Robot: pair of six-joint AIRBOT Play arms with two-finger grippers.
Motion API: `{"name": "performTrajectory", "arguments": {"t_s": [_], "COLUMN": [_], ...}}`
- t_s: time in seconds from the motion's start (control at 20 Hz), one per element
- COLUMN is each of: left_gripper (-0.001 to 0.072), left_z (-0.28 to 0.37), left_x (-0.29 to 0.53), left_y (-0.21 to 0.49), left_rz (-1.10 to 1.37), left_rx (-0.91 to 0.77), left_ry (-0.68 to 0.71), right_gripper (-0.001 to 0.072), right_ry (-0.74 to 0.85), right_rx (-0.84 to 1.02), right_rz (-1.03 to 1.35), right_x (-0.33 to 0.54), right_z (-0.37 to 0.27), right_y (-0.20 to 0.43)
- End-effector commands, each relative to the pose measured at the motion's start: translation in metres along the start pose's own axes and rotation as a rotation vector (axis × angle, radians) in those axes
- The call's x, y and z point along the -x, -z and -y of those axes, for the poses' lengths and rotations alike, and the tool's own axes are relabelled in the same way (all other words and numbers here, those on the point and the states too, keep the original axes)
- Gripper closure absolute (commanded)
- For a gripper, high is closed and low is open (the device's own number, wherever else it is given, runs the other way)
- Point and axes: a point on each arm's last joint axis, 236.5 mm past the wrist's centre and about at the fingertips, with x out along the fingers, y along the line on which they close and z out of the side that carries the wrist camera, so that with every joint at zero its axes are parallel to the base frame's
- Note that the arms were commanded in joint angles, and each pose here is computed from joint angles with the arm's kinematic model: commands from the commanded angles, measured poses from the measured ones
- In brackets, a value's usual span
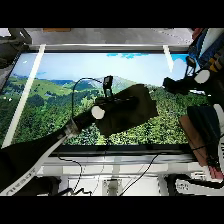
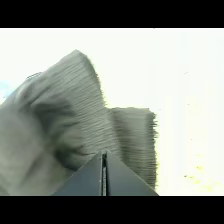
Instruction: Fold the clothes and pants, and hang the long-sleeved shirts on hangers.
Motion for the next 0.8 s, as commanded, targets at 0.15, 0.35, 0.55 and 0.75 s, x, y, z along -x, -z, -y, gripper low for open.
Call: {"name": "performTrajectory", "arguments": {"t_s": [0.15, 0.35, 0.55, 0.75], "left_gripper": [0.0002, 0.0003, 0.0003, 0.0003], "left_z": [0.018, 0.005, -0.016, -0.022], "left_x": [0.02, 0.048, 0.053, 0.051], "left_y": [-0.048, -0.088, -0.095, -0.073], "left_rz": [0.15, 0.197, 0.168, 0.069], "left_rx": [-0.263, -0.3, -0.283, -0.277], "left_ry": [-0.008, -0.039, -0.069, -0.065], "right_gripper": [0.069, 0.0686, 0.0035, 0.0058], "right_ry": [0.049, -0.434, -0.55, -0.227], "right_rx": [0.178, 0.3, 0.332, 0.445], "right_rz": [-0.05, -0.185, -0.093, -0.071], "right_x": [-0.002, -0.015, -0.027, -0.072], "right_z": [0.061, -0.023, -0.094, -0.088], "right_y": [0.001, 0.043, 0.034, 0.038]}}
